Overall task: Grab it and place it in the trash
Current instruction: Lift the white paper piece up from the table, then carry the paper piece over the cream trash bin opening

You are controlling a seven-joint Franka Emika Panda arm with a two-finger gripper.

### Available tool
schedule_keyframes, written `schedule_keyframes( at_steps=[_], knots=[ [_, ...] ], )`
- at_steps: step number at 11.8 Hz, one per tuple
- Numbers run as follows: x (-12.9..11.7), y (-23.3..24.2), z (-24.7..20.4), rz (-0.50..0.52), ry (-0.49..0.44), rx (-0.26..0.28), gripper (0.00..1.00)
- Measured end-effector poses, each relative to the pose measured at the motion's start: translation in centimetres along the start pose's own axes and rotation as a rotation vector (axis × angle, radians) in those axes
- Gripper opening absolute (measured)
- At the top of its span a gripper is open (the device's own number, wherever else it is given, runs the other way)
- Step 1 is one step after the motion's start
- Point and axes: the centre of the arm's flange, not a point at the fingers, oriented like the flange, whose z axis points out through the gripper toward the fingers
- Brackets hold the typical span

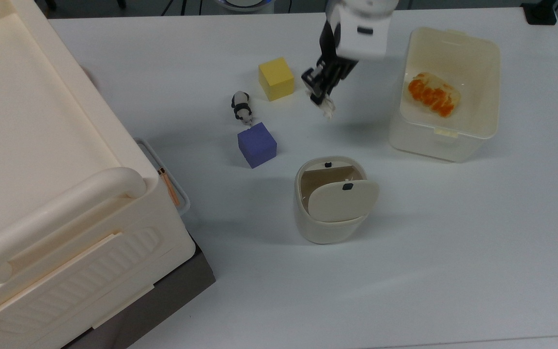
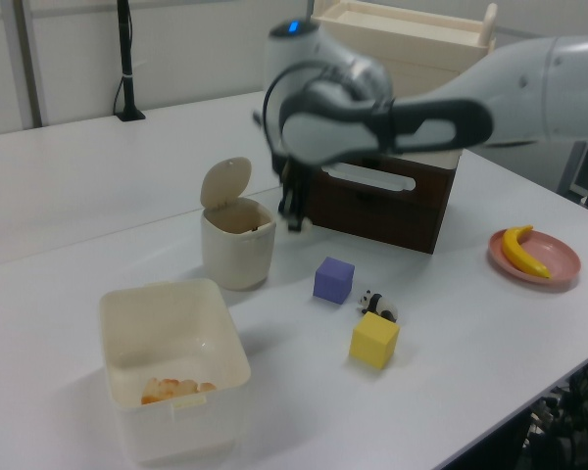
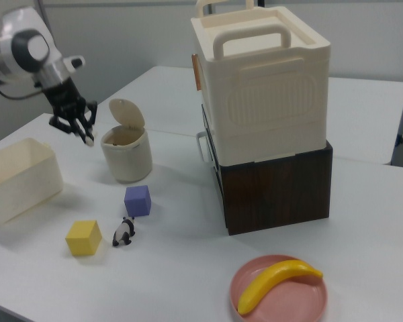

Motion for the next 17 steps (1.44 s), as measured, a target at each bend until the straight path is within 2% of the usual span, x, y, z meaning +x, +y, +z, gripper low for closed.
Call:
schedule_keyframes(
  at_steps=[2, 3, 6, 9, 12, 17],
  knots=[
    [-1.5, 0.9, -4.6, 0.043, 0.017, 0.004, 0.13],
    [-1.8, 1.2, -5.3, 0.073, 0.021, 0.004, 0.13],
    [-2.6, 3.0, -4.7, 0.203, 0.011, 0.007, 0.13],
    [-2.6, 5.7, -3.9, 0.362, 0.069, -0.006, 0.13],
    [-1.1, 6.5, -2.1, 0.374, 0.128, -0.011, 0.13],
    [3.1, 6.8, 4.2, 0.259, 0.227, -0.012, 0.13]
  ],
)
